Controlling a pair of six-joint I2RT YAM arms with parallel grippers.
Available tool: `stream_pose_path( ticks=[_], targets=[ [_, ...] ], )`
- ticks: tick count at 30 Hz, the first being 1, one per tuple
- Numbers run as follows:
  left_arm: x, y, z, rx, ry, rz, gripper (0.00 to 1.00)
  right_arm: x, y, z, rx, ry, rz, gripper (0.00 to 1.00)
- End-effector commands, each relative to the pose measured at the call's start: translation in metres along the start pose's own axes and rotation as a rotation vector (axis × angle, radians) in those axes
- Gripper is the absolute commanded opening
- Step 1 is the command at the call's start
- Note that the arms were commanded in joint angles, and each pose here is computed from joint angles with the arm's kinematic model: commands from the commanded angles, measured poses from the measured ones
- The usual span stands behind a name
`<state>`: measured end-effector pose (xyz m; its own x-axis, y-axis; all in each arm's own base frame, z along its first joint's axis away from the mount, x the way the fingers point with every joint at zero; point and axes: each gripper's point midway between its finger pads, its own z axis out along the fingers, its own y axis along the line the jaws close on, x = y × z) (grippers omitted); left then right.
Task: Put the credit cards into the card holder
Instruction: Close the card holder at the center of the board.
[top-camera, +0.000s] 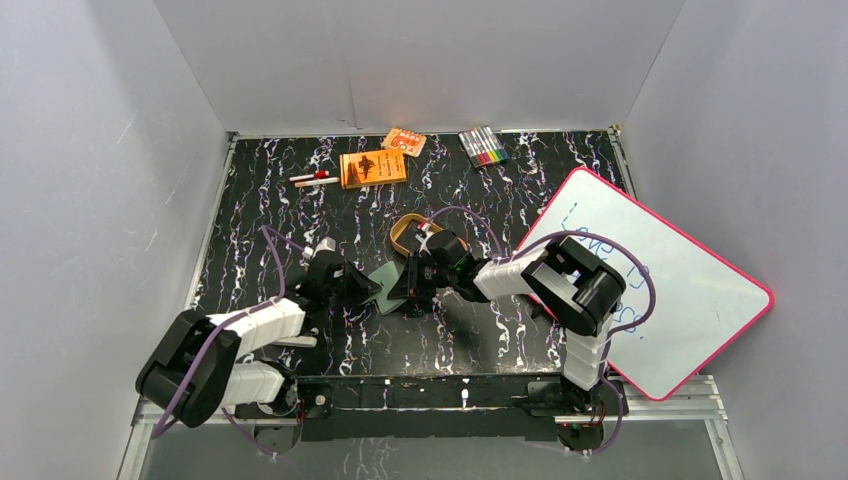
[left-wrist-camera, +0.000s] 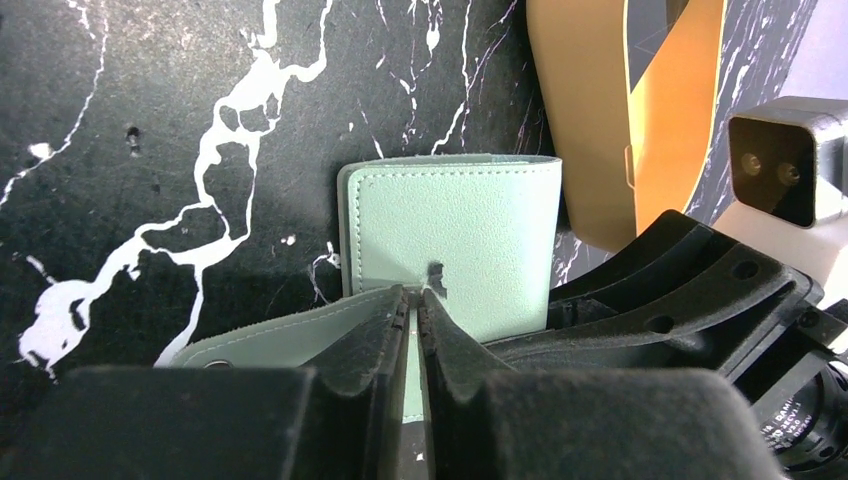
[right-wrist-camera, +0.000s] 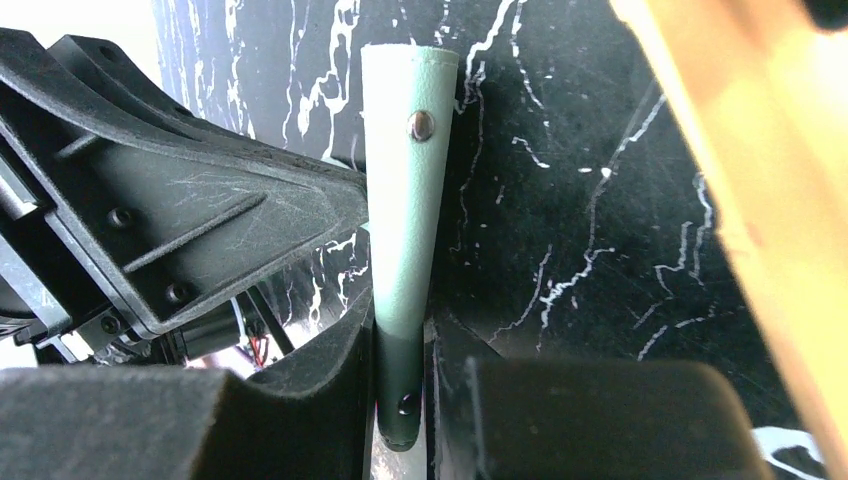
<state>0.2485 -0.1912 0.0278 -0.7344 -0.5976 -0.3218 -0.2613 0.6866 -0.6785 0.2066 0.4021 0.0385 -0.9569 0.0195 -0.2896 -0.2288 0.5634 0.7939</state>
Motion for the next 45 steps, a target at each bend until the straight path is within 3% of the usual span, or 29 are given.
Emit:
stream_pose_path(
  ticks=[1, 7, 11, 19, 21, 24, 27, 29, 30, 33, 39, 45],
  targets=[
    [0.027, 0.049, -0.019, -0.21, 0.103, 0.026, 0.14, -0.011, 0.073, -0.012, -0.193, -0.056, -0.18, 0.0],
    [-0.027, -0.021, -0.074, -0.095, -0.07, 0.021, 0.57, -0.024, 0.1, -0.053, -0.075, -0.113, -0.443, 0.0],
    [-0.071, -0.062, -0.123, -0.033, -0.234, 0.05, 0.69, -0.045, 0.116, -0.091, 0.08, -0.211, -0.688, 0.0],
    [-0.109, -0.135, -0.188, 0.14, -0.353, 0.17, 0.71, -0.121, 0.106, -0.178, 0.752, -0.524, -1.247, 0.0],
    [-0.115, -0.152, -0.205, 0.2, -0.377, 0.187, 0.73, -0.138, 0.11, -0.2, 0.891, -0.633, -1.318, 0.0],
    [-0.119, -0.17, -0.226, 0.288, -0.41, 0.164, 0.85, -0.145, 0.127, -0.219, 0.881, -0.703, -1.353, 0.0],
    [-0.115, -0.192, -0.238, 0.416, -0.397, 0.14, 0.87, -0.156, 0.144, -0.239, 0.936, -0.811, -1.461, 0.0],
    [-0.115, -0.209, -0.245, 0.484, -0.389, 0.14, 0.88, -0.164, 0.161, -0.259, 0.991, -0.951, -1.586, 0.0],
    [-0.117, -0.217, -0.247, 0.51, -0.393, 0.143, 0.88, -0.166, 0.176, -0.276, 0.994, -1.083, -1.61, 0.0],
    [-0.116, -0.239, -0.25, 0.579, -0.361, 0.161, 0.88, -0.163, 0.197, -0.285, 1.017, -1.195, -1.78, 0.0],
    [-0.105, -0.27, -0.256, 0.705, -0.275, 0.188, 0.89, -0.151, 0.224, -0.283, 0.99, -1.283, -2.021, 0.0],
    [-0.097, -0.273, -0.266, 0.767, -0.256, 0.199, 0.89, -0.141, 0.234, -0.283, 1.026, -1.329, -2.141, 0.0]
  ],
)
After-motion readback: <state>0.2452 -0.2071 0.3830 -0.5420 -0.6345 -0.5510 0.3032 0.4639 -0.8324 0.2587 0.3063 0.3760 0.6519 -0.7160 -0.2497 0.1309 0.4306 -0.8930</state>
